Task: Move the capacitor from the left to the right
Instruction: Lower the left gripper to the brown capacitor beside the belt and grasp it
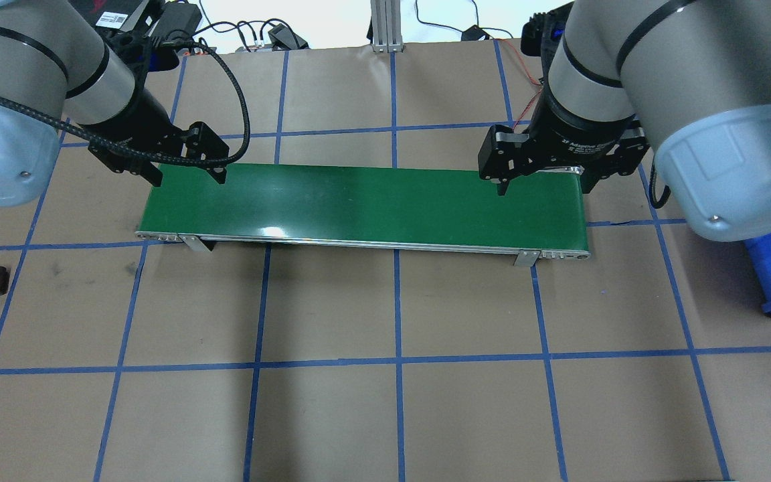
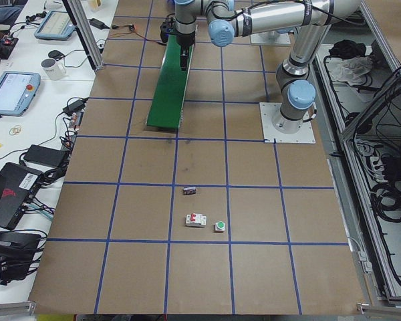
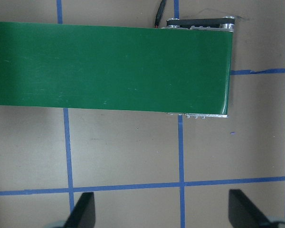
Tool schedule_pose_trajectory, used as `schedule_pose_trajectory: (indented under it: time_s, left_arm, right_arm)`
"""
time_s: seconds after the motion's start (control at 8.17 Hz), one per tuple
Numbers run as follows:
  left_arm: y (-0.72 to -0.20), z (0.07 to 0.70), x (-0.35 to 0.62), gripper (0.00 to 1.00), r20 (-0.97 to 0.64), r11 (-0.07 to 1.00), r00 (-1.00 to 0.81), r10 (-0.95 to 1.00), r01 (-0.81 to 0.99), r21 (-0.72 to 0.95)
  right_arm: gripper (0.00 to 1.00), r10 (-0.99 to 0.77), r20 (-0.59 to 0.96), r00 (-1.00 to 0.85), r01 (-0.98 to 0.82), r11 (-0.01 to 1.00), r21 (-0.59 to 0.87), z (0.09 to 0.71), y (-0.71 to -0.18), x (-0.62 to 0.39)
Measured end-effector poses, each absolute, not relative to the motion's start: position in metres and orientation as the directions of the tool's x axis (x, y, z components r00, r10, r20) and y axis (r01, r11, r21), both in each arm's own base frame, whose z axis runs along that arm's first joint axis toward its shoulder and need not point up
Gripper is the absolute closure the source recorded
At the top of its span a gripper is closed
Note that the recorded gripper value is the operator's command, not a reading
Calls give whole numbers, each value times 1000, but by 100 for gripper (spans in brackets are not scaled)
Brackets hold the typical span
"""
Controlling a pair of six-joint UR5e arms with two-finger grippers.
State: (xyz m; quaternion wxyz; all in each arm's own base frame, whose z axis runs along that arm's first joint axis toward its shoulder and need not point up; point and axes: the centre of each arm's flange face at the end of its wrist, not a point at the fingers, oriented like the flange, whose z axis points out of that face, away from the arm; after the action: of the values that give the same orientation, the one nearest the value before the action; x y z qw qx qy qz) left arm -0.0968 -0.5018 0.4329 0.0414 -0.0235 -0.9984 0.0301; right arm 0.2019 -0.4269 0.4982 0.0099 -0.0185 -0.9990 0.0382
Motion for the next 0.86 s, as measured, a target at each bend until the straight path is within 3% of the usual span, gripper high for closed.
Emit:
schedule_pose_trajectory:
  time_s: [0.37, 0.86]
  left_arm:
    - [-506, 433, -81, 0, 46, 998, -998, 34, 31, -63]
    - [-506, 415, 121, 0, -116, 983, -976, -186, -185, -15]
  right_arm:
    - [0, 39, 18, -999, 37, 996, -77, 498, -427, 202]
    - [0, 39, 18, -999, 37, 996, -77, 498, -427, 202]
